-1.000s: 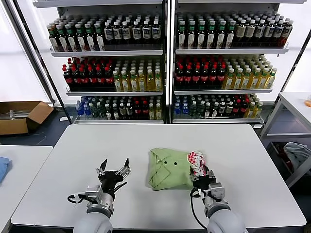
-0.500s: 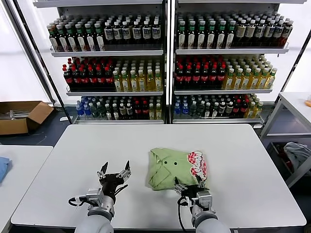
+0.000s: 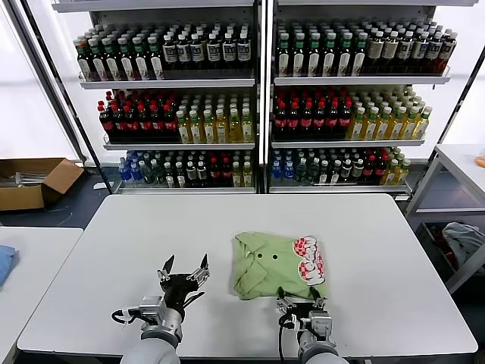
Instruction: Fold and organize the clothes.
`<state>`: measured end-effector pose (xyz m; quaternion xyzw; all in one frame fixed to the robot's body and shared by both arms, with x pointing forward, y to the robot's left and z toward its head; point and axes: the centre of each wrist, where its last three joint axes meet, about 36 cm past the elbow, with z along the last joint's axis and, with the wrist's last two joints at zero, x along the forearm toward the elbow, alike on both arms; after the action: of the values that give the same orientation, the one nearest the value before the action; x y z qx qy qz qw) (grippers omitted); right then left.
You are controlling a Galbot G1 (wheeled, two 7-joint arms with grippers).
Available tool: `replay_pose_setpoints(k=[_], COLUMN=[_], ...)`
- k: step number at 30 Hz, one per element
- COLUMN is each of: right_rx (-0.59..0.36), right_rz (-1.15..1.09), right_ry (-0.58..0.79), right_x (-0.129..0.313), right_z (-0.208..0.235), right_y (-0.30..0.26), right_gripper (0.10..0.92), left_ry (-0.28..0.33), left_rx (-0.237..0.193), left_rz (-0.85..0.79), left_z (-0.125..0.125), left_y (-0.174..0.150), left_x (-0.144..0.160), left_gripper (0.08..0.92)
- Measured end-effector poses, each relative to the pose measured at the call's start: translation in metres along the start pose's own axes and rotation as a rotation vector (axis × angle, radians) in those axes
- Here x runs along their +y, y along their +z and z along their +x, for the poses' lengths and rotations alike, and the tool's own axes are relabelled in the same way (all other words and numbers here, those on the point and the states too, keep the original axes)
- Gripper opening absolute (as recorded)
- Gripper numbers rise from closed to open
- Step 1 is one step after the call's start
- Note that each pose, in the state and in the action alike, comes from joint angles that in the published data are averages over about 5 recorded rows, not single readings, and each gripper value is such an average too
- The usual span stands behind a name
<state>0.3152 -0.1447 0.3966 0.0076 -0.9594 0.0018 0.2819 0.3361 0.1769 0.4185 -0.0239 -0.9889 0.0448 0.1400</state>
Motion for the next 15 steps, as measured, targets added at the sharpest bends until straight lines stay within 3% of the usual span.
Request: replay_pose_setpoints(k=[6, 15], right_rx=[-0.020, -0.208], right_rz=[-0.010, 0.000], right_ry=[-0.011, -0.070], right_x=[-0.004, -0.001], right_z=[0.007, -0.001], right_y=[-0.001, -0.033], right_gripper=[0.823, 0.823], left_ry=[0.002, -0.005], left_rx=[0.005, 0.004], left_rz=[-0.001, -0.005], left_z=[0.000, 0.005], left_y=[0.002, 0.002], left_x=[-0.001, 0.003], left_gripper=[0.823, 0.823])
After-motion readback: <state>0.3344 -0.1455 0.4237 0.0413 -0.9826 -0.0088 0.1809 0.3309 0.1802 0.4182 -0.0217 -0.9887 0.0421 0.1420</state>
